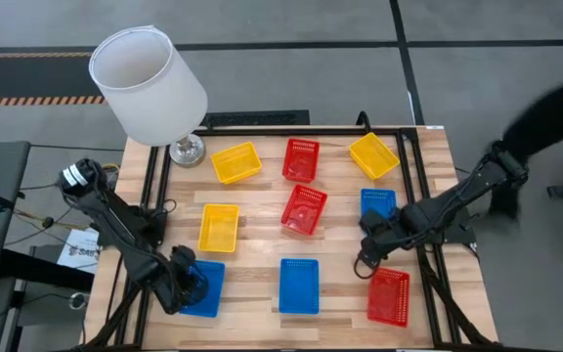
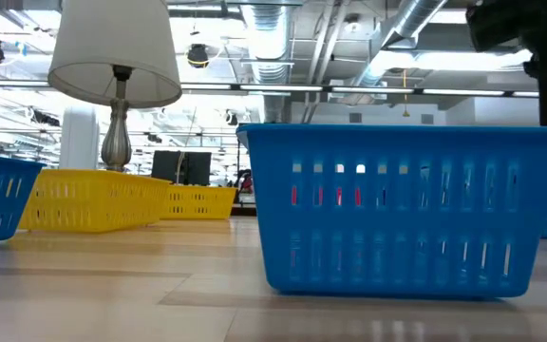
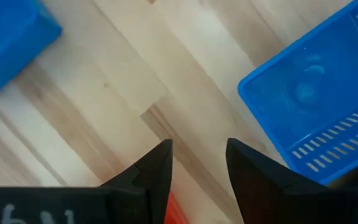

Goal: Stack baskets by color
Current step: Stack the left blue basket on top of the middle blue basket

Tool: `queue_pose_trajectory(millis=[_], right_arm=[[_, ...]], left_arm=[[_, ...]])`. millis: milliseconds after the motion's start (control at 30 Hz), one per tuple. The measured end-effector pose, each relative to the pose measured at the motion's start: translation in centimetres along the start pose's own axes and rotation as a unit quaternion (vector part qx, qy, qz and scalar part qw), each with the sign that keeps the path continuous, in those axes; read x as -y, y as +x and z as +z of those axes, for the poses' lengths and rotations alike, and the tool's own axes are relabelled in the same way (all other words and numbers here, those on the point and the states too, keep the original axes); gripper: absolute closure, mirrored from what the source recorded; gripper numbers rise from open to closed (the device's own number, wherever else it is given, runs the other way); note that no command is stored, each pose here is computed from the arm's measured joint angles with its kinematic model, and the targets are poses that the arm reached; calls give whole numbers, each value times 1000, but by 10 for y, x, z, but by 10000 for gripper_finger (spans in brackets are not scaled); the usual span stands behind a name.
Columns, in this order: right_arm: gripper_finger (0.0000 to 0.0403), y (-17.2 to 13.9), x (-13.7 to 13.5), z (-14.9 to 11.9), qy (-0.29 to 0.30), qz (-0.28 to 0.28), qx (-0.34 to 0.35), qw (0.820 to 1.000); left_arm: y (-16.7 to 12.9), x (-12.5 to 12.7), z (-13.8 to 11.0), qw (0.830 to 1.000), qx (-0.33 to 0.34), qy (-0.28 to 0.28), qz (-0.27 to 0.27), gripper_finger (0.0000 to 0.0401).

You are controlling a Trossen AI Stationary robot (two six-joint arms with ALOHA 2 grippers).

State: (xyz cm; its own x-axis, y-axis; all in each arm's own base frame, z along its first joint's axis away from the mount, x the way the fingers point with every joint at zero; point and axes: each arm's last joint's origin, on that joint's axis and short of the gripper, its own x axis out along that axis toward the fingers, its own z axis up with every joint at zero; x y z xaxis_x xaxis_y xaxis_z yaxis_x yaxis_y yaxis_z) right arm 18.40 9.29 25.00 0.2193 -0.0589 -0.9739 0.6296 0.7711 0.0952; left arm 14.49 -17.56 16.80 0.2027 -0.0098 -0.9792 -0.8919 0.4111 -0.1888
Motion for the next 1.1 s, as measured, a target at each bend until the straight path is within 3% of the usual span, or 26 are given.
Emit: queue_pose_trajectory(millis=[133, 200, 333, 533, 733, 967, 1100], right_arm=[[228, -1, -1, -3, -31, 1, -1, 1000], [228, -1, -1, -5, -39, -1, -3, 999], [228, -12, -3, -5, -62, -1, -4, 998], [228, -36, -7, -6, -110, -1, 7, 994], [228, -59, -7, -10, -124, -13, 30, 992], [228, -73, -8, -28, -112, -21, 48, 992], [228, -75, -7, -36, -104, -26, 45, 993]], left_arm=[[-3, 11, -5, 999, -7, -23, -27, 353], [-7, 16, -4, 999, -1, -33, -36, 387], [-20, 28, 0, 996, 9, -72, -54, 398], [-62, 60, 12, 986, 51, -105, -120, 400], [-97, 90, 42, 961, 133, -140, -198, 400], [-90, 128, 92, 934, 190, -148, -265, 401], [-70, 151, 111, 935, 159, -135, -286, 401]])
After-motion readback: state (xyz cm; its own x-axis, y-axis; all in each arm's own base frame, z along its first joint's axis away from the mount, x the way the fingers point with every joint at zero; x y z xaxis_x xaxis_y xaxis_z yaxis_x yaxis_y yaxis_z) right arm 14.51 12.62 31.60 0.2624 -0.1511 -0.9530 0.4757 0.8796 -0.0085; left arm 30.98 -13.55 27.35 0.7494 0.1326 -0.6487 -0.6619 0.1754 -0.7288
